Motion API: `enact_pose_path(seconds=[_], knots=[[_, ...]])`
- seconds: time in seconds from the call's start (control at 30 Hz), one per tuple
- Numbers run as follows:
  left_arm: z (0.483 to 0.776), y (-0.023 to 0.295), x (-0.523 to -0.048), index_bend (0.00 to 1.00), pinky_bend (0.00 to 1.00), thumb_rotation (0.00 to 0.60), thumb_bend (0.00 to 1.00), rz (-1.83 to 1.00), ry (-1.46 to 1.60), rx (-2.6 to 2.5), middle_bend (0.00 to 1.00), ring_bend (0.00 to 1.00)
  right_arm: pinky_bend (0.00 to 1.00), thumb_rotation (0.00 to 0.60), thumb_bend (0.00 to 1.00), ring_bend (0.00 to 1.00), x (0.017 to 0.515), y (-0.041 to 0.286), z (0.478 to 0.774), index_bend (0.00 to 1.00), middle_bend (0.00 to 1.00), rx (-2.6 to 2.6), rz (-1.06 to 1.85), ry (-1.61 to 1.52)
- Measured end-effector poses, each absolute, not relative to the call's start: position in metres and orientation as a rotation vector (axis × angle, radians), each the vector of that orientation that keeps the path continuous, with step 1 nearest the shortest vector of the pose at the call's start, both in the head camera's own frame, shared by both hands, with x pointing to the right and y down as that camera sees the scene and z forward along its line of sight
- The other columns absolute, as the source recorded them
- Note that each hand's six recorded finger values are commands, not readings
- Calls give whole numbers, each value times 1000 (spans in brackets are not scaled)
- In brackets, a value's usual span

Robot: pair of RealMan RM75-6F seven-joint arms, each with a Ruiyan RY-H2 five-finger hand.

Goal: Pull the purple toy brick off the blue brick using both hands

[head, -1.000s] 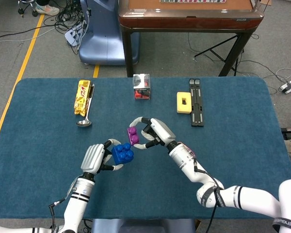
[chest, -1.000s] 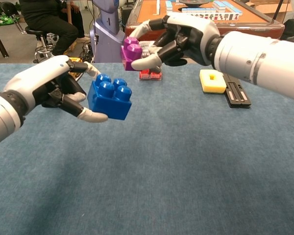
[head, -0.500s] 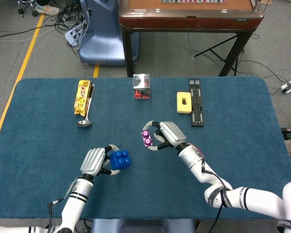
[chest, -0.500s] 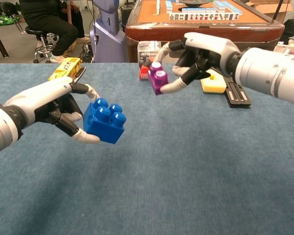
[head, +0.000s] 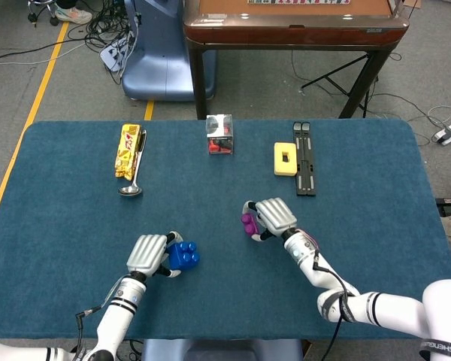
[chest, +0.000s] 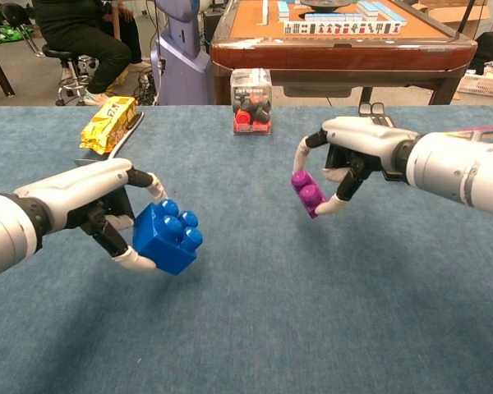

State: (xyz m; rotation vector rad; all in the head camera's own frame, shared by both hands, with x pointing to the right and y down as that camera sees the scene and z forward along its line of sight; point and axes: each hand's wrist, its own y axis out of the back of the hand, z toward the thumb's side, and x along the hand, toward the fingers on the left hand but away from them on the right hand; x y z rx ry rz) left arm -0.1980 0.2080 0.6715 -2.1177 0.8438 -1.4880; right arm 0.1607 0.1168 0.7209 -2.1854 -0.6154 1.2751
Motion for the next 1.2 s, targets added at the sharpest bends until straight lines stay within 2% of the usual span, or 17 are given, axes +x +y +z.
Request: enact_pose_path(seconds=[0.1, 0.17, 0.23, 0.3, 0.43, 0.63, 0.8, 0.9, 1.03, 1.13, 1.2], knots=[[671, 207, -199, 310, 1000, 600, 0, -1497, 830, -2101, 989, 888, 1000, 600, 94, 1000, 163, 118, 726, 441, 1000, -2176, 1302, -606], [671, 207, -200, 206, 1000, 600, 0, -1499, 823, -2090, 987, 886, 1000, 600, 6, 1000, 166, 118, 727, 311, 1000, -2174, 1311, -606], [671, 207, -201, 81, 1000, 600, 0, -1502, 808, -2084, 979, 882, 1000, 600, 0, 1000, 169, 117, 726, 177, 1000, -2174, 1317, -614], [670, 208, -202, 13, 1000, 600, 0, -1510, 797, -2083, 970, 878, 1000, 600, 0, 1000, 171, 116, 725, 111, 1000, -2174, 1318, -624], [668, 207, -206, 0, 1000, 600, 0, -1520, 795, -2074, 955, 868, 1000, 600, 0, 992, 177, 114, 721, 28, 993, -2175, 1313, -650], [661, 204, -219, 0, 1000, 600, 0, -1533, 827, -2035, 908, 832, 982, 600, 0, 890, 193, 110, 704, 0, 882, -2155, 1288, -693], [650, 203, -239, 23, 1000, 600, 0, -1527, 876, -1971, 807, 769, 923, 600, 0, 741, 215, 109, 685, 7, 689, -2117, 1284, -727], [641, 201, -254, 103, 1000, 600, 0, -1507, 922, -1914, 708, 729, 915, 600, 0, 679, 235, 109, 671, 75, 601, -2073, 1290, -758], [627, 198, -272, 196, 971, 600, 0, -1447, 989, -1856, 625, 674, 896, 600, 0, 648, 253, 113, 655, 200, 562, -2033, 1257, -807], [617, 197, -285, 219, 897, 600, 0, -1373, 1056, -1863, 577, 608, 838, 600, 0, 593, 267, 118, 642, 211, 525, -2006, 1200, -851], [611, 196, -300, 218, 832, 600, 0, -1340, 1119, -1870, 531, 547, 777, 600, 0, 521, 278, 123, 633, 211, 483, -1990, 1164, -877]])
